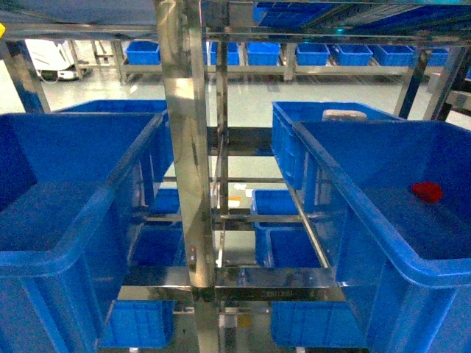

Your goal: Sort and place red and yellow blocks in left bins

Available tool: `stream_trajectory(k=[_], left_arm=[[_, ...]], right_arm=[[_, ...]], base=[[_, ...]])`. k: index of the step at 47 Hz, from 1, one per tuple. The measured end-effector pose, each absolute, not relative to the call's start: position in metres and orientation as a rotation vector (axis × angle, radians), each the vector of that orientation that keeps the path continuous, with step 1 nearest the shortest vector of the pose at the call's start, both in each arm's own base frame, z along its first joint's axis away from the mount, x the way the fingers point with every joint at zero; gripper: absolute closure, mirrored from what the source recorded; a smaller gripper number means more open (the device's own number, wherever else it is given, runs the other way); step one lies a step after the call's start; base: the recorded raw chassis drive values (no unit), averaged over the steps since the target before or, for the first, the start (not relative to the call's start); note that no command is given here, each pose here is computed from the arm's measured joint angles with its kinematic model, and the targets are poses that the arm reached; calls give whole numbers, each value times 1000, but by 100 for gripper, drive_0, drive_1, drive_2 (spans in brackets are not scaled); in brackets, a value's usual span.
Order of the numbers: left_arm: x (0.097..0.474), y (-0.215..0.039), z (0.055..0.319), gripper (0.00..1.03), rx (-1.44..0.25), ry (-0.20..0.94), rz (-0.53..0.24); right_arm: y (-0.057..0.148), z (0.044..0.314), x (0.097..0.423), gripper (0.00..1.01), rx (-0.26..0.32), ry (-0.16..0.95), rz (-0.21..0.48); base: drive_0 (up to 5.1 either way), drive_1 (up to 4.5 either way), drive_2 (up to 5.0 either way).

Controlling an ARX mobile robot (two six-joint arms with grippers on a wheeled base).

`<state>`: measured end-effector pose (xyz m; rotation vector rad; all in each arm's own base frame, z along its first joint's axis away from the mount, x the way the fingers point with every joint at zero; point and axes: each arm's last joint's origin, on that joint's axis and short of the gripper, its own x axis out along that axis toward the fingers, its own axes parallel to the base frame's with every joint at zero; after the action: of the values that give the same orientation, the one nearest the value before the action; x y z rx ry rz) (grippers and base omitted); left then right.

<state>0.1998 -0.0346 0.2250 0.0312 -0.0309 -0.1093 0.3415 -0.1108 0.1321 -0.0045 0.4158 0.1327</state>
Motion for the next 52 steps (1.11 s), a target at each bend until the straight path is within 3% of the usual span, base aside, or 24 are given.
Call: stream_trajectory(k=[17,25,29,34,52], left_arm=[[200,-35,225,76,31,-31,-109],[200,-35,225,76,31,-31,-109],[200,-35,225,76,31,-31,-109],[200,-35,225,76,31,-31,-110],[200,-30,220,76,32,6,-85]], right_arm=[[-112,173,268,3,54,286,87],[-108,176,192,3,137,306,81],[-102,171,165,3,113,305,48],[-100,173,162,3,68,288,43],[-100,172,162,3,62,296,44]], base=[[0,0,0],[0,0,0],[0,0,0],[0,0,0],[0,0,0]])
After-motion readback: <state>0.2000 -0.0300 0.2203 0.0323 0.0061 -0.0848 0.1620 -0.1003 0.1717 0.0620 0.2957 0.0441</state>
